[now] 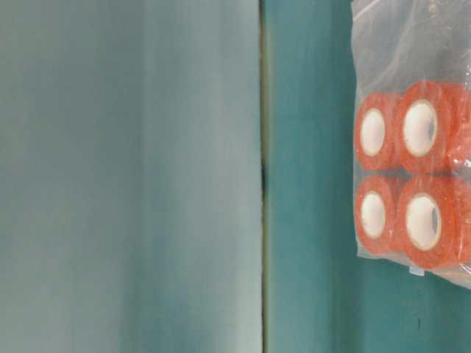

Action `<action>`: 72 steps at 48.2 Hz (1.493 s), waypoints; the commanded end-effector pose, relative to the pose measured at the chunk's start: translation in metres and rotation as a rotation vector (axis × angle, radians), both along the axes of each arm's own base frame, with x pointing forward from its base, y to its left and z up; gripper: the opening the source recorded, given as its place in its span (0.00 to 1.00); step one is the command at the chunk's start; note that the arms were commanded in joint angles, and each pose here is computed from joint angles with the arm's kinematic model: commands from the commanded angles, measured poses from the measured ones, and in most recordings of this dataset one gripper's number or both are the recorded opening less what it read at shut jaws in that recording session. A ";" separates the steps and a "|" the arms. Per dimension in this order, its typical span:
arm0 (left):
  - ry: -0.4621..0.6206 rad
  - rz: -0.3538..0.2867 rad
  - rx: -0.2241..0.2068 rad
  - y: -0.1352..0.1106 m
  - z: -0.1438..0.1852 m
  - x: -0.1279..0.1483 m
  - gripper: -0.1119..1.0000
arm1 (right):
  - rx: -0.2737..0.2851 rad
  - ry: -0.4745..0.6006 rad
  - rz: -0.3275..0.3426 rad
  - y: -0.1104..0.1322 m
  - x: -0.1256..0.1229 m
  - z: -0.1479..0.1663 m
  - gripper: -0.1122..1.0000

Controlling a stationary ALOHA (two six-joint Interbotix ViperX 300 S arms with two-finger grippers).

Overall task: Hand over the clear zip bag and make it stand upright.
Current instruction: 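Move the right gripper toward the right edge of the clear zip bag, then close the right gripper on the bag's zipper edge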

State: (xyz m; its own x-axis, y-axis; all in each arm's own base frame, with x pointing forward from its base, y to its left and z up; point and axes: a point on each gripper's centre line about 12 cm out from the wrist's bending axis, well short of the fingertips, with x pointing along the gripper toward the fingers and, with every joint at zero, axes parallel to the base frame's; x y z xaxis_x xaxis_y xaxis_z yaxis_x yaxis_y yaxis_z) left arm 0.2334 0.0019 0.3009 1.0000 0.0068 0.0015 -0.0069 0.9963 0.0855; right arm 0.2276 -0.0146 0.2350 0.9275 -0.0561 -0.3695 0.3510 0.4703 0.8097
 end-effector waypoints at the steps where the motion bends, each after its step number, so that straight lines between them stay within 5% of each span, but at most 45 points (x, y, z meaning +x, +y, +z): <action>1: -0.023 0.001 0.003 0.000 0.011 0.006 0.09 | 0.168 0.072 -0.057 0.000 0.010 -0.013 0.10; 5: -0.015 0.002 0.005 0.000 0.010 0.009 0.09 | 0.243 0.131 -0.098 0.000 0.015 -0.029 0.10; 13: -0.008 0.001 0.006 0.000 0.008 0.012 0.09 | 0.301 0.204 -0.158 -0.002 0.022 -0.053 0.10; 31: -0.001 0.000 0.006 0.000 0.008 0.012 0.09 | 0.295 0.253 -0.195 -0.004 0.016 -0.077 0.12; 36: 0.002 -0.002 0.006 0.000 0.007 0.013 0.09 | 0.297 0.259 -0.196 -0.003 0.015 -0.080 0.26; 45: 0.005 -0.002 0.006 0.000 0.006 0.013 0.09 | 0.316 0.293 -0.215 -0.002 0.015 -0.090 0.75; 50: 0.008 0.000 0.004 0.000 0.005 0.014 0.09 | 0.314 0.322 -0.217 0.000 0.017 -0.098 0.92; 72: 0.026 0.000 -0.008 0.000 0.001 0.017 0.09 | 0.303 0.371 -0.287 0.008 0.037 -0.137 0.93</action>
State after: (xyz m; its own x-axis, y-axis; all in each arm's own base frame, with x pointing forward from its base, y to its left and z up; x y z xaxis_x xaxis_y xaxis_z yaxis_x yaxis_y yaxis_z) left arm 0.2481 0.0020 0.2902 0.9983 0.0068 -0.0583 -0.0023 0.9970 0.0776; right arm 0.2568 -0.0087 0.0985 0.6882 -0.1235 -0.7149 0.7252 0.0874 0.6830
